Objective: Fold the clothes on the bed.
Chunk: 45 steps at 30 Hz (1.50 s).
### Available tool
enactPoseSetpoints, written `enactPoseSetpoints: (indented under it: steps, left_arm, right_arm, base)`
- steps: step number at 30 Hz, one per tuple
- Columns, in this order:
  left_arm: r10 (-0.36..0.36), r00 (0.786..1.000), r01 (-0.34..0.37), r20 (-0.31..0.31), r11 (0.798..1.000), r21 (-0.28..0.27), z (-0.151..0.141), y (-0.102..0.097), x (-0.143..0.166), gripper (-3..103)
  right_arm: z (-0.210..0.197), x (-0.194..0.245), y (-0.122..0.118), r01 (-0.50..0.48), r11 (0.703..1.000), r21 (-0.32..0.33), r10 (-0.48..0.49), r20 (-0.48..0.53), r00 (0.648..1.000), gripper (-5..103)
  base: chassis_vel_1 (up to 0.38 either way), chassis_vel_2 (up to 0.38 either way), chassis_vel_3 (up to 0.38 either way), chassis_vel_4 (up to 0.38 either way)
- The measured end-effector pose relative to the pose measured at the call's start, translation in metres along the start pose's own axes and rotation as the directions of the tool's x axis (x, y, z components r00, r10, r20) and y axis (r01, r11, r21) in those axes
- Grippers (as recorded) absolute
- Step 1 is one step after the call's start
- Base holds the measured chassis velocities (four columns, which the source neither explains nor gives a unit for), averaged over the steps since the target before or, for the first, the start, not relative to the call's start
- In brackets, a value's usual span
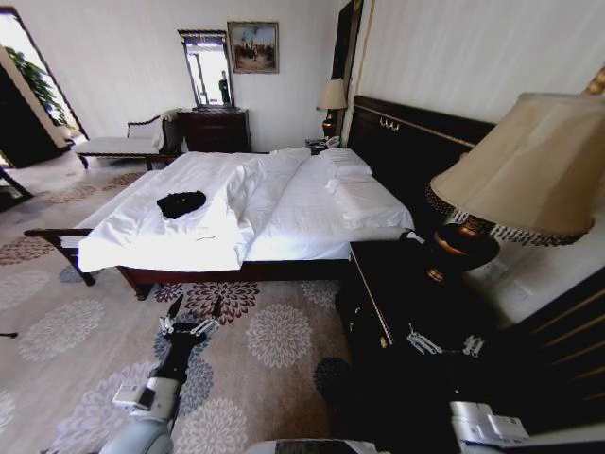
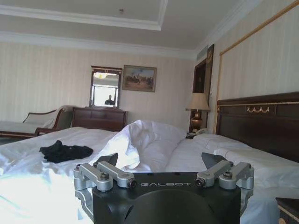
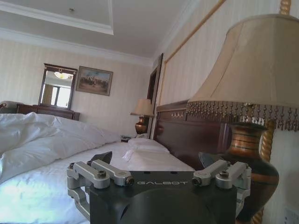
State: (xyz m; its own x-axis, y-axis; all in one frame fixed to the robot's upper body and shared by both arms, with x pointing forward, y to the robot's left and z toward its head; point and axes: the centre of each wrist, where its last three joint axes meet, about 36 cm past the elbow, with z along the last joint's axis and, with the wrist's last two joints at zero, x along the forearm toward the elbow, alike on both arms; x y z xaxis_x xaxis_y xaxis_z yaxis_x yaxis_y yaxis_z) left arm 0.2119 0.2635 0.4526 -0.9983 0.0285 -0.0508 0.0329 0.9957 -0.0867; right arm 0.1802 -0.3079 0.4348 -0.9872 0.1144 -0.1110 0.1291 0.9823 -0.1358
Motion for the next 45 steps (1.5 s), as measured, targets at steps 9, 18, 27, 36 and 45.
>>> enactPoseSetpoints:
  steps: [9, 18, 27, 36, 45]
  left_arm:
    - [-0.012, 0.999, 0.014, -0.043, 0.999, 0.041, -0.004, -0.006, 0.013, 100]
    - [0.054, 0.999, -0.053, -0.008, 0.995, 0.081, -0.022, -0.012, 0.019, 100]
    - [0.034, 0.998, -0.031, -0.051, 0.998, 0.054, -0.012, -0.011, 0.024, 100]
    - [0.02, 0.999, -0.016, -0.047, 0.997, 0.072, -0.019, -0.012, 0.02, 100]
    - [0.026, 0.999, -0.023, -0.046, 0.997, 0.072, -0.016, -0.019, 0.02, 100]
  right_arm:
    - [-0.017, 0.008, 0.008, 0.115, 0.98, -0.163, -0.124, -0.049, 0.991, 100]
    - [0.013, -0.013, -0.002, 0.162, 0.948, -0.275, -0.165, 0.013, 0.986, 100]
    - [0.014, -0.023, -0.006, 0.182, 0.976, -0.12, -0.181, 0.019, 0.983, 100]
    - [0.003, -0.007, 0.003, 0.221, 0.963, -0.153, -0.213, 0.069, 0.975, 100]
    - [0.003, 0.001, -0.001, 0.232, 0.967, -0.103, -0.225, 0.077, 0.971, 100]
  base:
    - [0.0, 0.0, 0.0, 0.0]
    - [0.0, 0.0, 0.0, 0.0]
    - [0.0, 0.0, 0.0, 0.0]
    - [0.0, 0.0, 0.0, 0.0]
    - [0.0, 0.0, 0.0, 0.0]
